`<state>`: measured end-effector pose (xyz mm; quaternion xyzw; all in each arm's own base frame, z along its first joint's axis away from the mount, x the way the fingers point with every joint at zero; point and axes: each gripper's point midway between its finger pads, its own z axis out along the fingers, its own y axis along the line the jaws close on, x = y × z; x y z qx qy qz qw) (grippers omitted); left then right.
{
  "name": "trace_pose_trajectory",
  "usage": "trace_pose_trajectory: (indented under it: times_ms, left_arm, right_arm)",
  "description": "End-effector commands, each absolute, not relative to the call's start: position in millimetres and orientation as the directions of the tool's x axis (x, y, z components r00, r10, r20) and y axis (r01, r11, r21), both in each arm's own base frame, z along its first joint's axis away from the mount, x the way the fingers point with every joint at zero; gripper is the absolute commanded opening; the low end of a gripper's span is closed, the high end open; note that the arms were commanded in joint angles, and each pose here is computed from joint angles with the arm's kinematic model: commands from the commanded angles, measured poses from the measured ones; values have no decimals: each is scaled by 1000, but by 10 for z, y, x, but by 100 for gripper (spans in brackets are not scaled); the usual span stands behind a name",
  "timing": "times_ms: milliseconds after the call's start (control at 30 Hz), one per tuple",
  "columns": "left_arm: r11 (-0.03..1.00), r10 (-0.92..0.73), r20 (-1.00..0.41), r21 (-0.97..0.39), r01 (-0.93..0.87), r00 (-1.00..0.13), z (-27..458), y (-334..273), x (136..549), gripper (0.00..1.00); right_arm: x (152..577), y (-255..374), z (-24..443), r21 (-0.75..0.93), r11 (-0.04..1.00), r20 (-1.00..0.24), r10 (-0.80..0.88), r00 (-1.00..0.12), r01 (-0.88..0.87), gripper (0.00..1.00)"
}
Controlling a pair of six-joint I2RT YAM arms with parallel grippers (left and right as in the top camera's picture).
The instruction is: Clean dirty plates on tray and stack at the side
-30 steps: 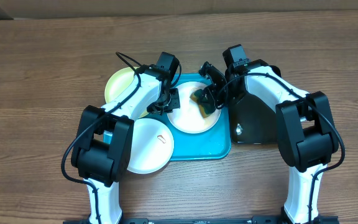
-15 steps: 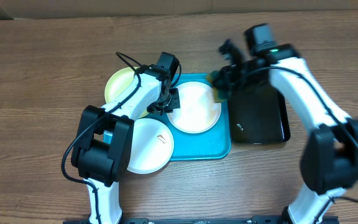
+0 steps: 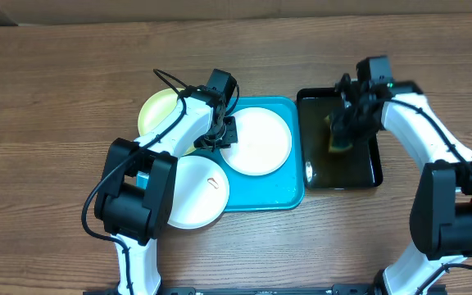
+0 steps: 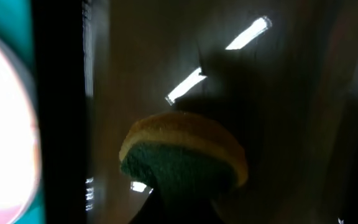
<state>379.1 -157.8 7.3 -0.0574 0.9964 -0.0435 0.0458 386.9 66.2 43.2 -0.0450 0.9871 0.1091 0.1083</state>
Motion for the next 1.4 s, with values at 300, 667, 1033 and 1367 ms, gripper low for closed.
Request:
trace_pose_trajectory:
  times_ms: [300, 667, 1033, 1367]
  left_arm:
    - [991, -121, -51, -57, -118, -991, -7, -1505, 3721, 4]
    - [991, -122, -107, -63, -116, -987, 397, -1564, 3972, 4]
    - [996, -81, -152, -35, -77, -985, 850, -1513, 4137, 4]
    - [995, -92, -162, -40, -86, -983, 1018, -1469, 4141, 4]
  right_arm:
    - [3951, 520, 397, 181, 983, -248, 9, -969, -37, 57]
    - [4095, 63, 1011, 251, 957, -212, 201, -956, 146, 100]
    - [4065, -12, 988, 250, 954, -200, 220, -955, 167, 100]
    - [4073, -13, 990, 250, 954, -204, 219, -954, 166, 100]
